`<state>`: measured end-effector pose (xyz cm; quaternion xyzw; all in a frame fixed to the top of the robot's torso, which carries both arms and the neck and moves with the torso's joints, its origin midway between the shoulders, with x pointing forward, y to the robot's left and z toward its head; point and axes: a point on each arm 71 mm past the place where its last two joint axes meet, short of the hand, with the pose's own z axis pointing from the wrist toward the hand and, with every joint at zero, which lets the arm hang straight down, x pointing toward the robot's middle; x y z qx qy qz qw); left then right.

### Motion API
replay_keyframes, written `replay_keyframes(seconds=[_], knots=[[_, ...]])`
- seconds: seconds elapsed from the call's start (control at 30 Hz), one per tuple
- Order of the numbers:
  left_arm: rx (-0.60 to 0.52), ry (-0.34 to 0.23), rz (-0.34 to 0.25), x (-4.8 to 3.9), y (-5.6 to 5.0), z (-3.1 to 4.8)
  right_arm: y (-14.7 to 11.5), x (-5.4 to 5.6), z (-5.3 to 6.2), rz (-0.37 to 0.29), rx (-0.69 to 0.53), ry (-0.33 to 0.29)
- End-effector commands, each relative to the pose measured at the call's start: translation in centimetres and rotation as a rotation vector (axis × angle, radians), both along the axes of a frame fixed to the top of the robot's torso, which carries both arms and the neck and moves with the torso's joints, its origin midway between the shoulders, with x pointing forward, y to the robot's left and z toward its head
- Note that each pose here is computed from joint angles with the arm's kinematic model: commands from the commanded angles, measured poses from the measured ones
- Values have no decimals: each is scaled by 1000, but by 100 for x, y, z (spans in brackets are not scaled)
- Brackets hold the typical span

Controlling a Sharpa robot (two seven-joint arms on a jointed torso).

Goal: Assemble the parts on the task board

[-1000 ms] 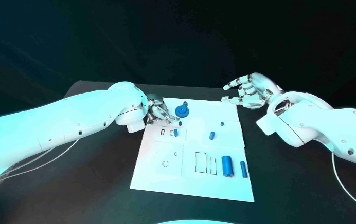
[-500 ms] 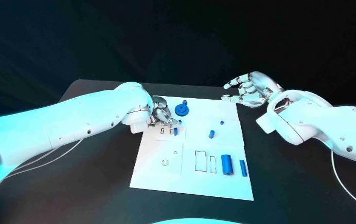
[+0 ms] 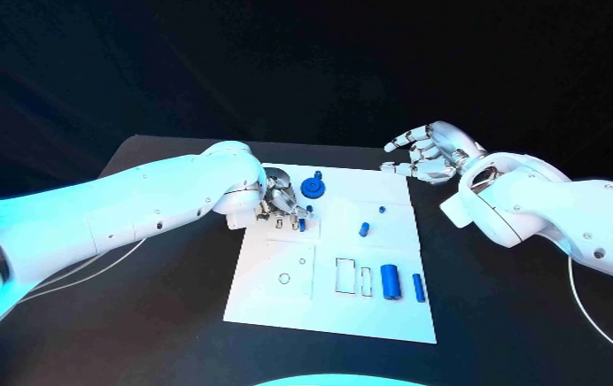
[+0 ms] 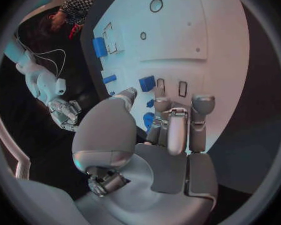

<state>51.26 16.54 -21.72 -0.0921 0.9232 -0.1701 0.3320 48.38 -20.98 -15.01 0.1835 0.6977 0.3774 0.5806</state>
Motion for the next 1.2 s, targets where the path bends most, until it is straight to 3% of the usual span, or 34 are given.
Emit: replay_keyframes(seconds=[0.03,1.2], knots=[[-1,31,-25,-18,-26,-9,17,2,-7,14,-5,9],[-22,63,-45,-24,-90,-31,36,14,-18,16,-10,17]])
